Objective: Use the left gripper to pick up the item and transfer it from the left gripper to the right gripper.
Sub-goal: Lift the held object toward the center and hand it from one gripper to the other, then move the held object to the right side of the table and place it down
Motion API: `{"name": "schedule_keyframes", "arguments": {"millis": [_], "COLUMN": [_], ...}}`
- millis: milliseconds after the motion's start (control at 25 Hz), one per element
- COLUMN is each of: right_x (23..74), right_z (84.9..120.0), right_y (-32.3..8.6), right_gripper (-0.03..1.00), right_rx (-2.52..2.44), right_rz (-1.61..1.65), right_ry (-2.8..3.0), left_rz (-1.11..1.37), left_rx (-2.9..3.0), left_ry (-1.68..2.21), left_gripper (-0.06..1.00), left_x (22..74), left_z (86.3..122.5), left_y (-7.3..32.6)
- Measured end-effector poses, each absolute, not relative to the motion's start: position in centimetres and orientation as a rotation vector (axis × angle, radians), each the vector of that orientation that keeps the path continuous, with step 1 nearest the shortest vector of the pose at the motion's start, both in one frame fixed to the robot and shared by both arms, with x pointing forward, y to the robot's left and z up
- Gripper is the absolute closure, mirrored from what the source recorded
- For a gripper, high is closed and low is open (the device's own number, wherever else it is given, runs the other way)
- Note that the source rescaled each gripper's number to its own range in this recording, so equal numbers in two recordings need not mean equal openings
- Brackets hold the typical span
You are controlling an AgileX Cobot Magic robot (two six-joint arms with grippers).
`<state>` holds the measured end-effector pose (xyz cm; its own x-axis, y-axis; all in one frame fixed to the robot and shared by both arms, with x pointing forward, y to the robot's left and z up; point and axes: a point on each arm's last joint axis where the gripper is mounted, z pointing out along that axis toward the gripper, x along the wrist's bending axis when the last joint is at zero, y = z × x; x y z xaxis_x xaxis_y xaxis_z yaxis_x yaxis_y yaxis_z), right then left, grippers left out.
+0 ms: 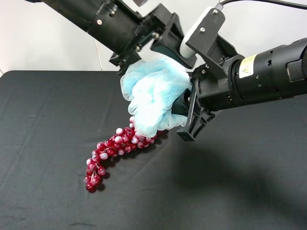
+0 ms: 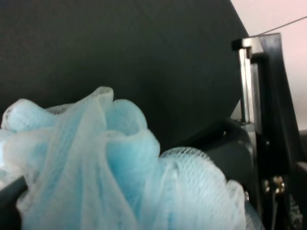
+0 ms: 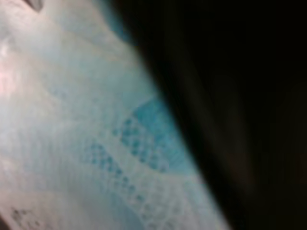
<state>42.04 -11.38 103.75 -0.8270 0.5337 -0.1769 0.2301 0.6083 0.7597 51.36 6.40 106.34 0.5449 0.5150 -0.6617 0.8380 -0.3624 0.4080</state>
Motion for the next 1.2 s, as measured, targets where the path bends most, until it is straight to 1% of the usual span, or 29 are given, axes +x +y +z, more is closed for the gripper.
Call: {"name": "schedule_keyframes", "arguments": {"millis": [80,120,200,400,640,720,800,1000,1200], "right_x": [42.1,42.1,42.1,42.1,42.1,42.1,42.1,42.1,42.1], "right_z": [103.8,103.8,103.8,103.8,103.8,103.8,103.8,103.8,103.8], "right_y": [-11.4,-11.4,-11.4,-11.4,-11.4,-11.4,-11.4,-11.4,-11.4], "right_gripper": [0.85,0.88,0.89,0.91,0.91,0.91,0.94,0.94,0.94], "right_rx": [0.611,0.611,0.611,0.612,0.614,0.615,0.615,0.618,0.618], "right_rz": [1.082,1.083,1.083,1.084,1.085,1.085,1.085,1.087,1.087], "right_ry": [2.444,2.442,2.442,2.442,2.442,2.442,2.442,2.442,2.443], "left_rz": [-0.545,-0.537,-0.512,-0.403,-0.267,-0.223,-0.177,-0.072,0.13], "left_rx": [2.042,2.045,2.053,2.045,2.014,2.029,2.05,2.124,2.165], "left_ry": [1.106,1.112,1.122,1.138,1.151,1.153,1.165,1.238,1.302], "left_gripper": [-0.05,-0.05,-0.05,-0.05,-0.05,-0.05,-0.05,-0.05,-0.04], "left_x": [51.7,51.8,52.0,52.1,51.4,50.8,50.0,47.5,44.2], "left_z": [106.7,106.9,107.4,109.4,112.3,113.1,113.8,115.5,117.6], "left_y": [7.5,8.0,9.2,12.1,15.7,16.8,17.8,19.7,21.9]}}
